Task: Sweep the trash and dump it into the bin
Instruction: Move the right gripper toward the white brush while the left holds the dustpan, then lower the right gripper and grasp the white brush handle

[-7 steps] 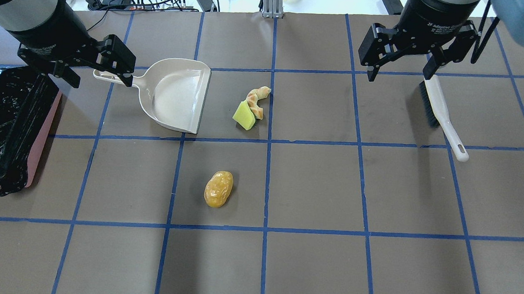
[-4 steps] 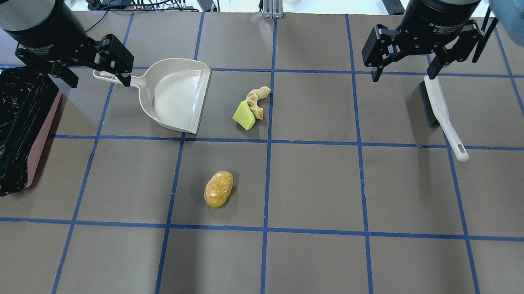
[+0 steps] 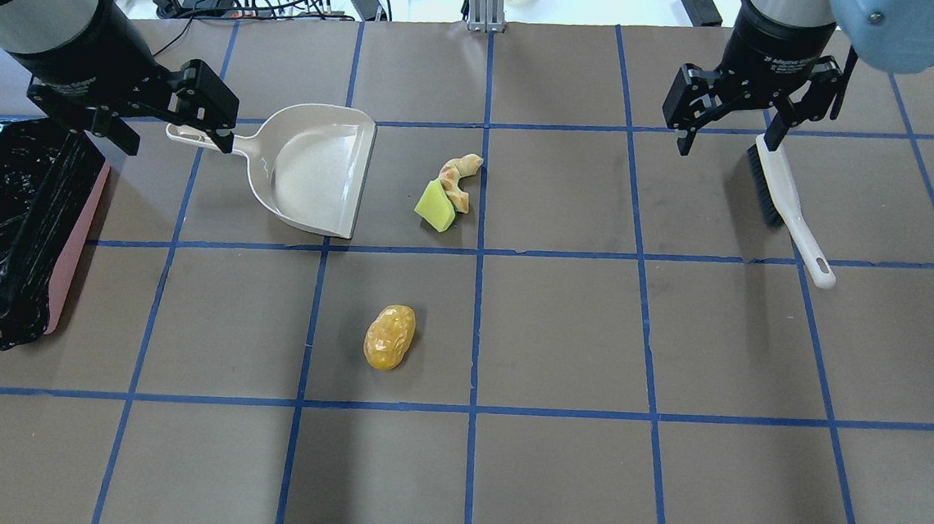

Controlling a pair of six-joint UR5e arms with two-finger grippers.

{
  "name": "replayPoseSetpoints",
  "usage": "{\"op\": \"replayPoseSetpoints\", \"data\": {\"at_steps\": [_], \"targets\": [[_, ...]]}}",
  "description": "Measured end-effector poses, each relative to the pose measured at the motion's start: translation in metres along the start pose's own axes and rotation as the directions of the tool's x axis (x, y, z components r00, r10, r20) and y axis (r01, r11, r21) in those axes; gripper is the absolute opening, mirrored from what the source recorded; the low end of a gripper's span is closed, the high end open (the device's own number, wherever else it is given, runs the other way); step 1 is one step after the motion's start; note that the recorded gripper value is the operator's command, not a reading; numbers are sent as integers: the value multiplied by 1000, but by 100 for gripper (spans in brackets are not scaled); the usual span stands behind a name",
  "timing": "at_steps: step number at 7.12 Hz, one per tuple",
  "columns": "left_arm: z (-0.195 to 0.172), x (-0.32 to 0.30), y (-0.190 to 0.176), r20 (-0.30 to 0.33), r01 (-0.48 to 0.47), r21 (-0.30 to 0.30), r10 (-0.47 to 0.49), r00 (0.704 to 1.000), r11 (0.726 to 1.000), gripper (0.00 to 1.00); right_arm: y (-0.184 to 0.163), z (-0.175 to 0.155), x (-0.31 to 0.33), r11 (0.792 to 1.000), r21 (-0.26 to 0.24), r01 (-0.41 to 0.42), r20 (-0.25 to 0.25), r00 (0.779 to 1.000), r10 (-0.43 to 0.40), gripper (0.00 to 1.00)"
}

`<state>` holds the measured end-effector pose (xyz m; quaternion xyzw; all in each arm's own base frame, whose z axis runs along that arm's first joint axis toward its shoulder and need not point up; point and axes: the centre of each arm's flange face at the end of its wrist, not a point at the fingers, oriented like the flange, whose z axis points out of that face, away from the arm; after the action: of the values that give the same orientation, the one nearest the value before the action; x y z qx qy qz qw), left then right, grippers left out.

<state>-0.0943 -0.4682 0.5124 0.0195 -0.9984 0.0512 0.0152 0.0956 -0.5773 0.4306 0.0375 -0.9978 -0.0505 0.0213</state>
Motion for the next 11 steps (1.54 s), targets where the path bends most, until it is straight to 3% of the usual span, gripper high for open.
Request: {"op": "replayPoseSetpoints", "data": {"at_steps": [1,4,5,7,11], "targets": [[0,0,0,1,-1,-1,1,1000,1000,100,-26,33,37,1000,-12,7,-11,1000,-7,100],[1,0,1,1,-1,-2,1,1000,1000,100,-82,111,131,995,10,98,-119,988,-97,100],[1,0,1,1,-1,-2,1,1000,1000,100,-80,130,153,996,-25,90,-110,990,-92,94],[1,0,1,1,0,-2,0,1000,1000,100,-44,164,166,991,-127,45,-59,997,-53,94],[0,-1,0,1,1,0,-1,1000,1000,100,1,190,161,983,-172,62,-31,997,-69,82]]}}
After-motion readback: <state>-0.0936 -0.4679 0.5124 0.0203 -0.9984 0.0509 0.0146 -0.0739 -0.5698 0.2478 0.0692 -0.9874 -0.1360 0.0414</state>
